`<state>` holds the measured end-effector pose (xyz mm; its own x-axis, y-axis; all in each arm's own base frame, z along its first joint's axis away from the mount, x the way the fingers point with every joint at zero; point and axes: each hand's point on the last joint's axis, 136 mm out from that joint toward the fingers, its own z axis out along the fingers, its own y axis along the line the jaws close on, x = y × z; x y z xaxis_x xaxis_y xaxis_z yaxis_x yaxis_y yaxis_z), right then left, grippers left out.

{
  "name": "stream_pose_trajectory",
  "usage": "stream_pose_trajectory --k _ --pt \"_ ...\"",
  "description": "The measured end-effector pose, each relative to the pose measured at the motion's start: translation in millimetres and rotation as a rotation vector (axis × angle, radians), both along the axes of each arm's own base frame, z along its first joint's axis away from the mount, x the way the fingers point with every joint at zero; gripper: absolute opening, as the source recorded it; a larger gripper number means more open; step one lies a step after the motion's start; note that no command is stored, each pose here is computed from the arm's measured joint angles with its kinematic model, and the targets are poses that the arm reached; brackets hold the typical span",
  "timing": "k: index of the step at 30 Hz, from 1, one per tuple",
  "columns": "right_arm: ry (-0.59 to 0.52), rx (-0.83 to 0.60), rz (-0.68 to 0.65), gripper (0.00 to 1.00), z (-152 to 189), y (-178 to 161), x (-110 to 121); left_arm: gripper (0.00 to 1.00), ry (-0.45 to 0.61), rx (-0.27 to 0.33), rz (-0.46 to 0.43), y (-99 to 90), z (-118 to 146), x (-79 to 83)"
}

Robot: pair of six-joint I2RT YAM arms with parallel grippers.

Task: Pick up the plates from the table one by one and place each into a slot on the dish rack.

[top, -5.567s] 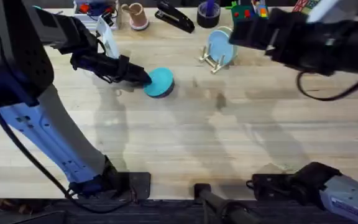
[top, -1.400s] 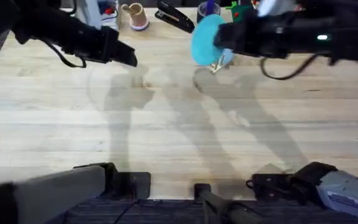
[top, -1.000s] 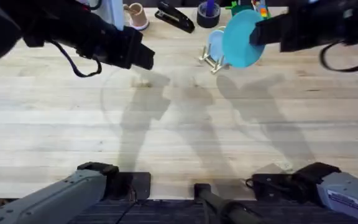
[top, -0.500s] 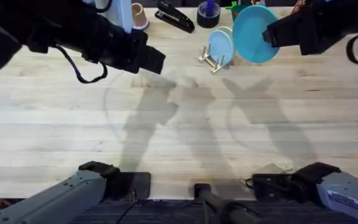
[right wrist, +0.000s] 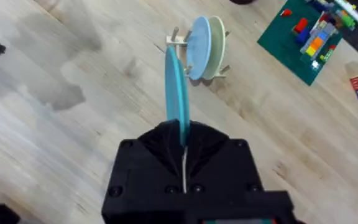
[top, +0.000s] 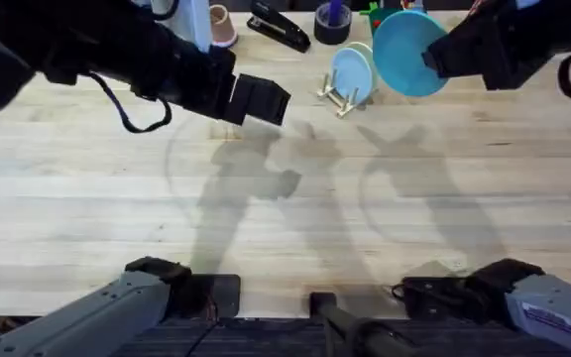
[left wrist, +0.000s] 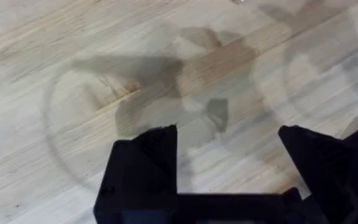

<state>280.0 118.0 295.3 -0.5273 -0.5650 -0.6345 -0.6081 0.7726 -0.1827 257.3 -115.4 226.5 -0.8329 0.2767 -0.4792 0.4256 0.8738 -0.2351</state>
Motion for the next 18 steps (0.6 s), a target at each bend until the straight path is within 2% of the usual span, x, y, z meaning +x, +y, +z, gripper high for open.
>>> stream_pose_trajectory --k 5,18 --pt "-0.015 -0.029 0.021 0.029 2.6 0.1 5.6 0.995 0.000 0.000 0.000 0.0 0.0 0.0" --pt "-0.064 -0.100 0.054 0.029 21.1 8.4 46.3 0.995 0.000 0.000 0.000 0.0 0.0 0.0"
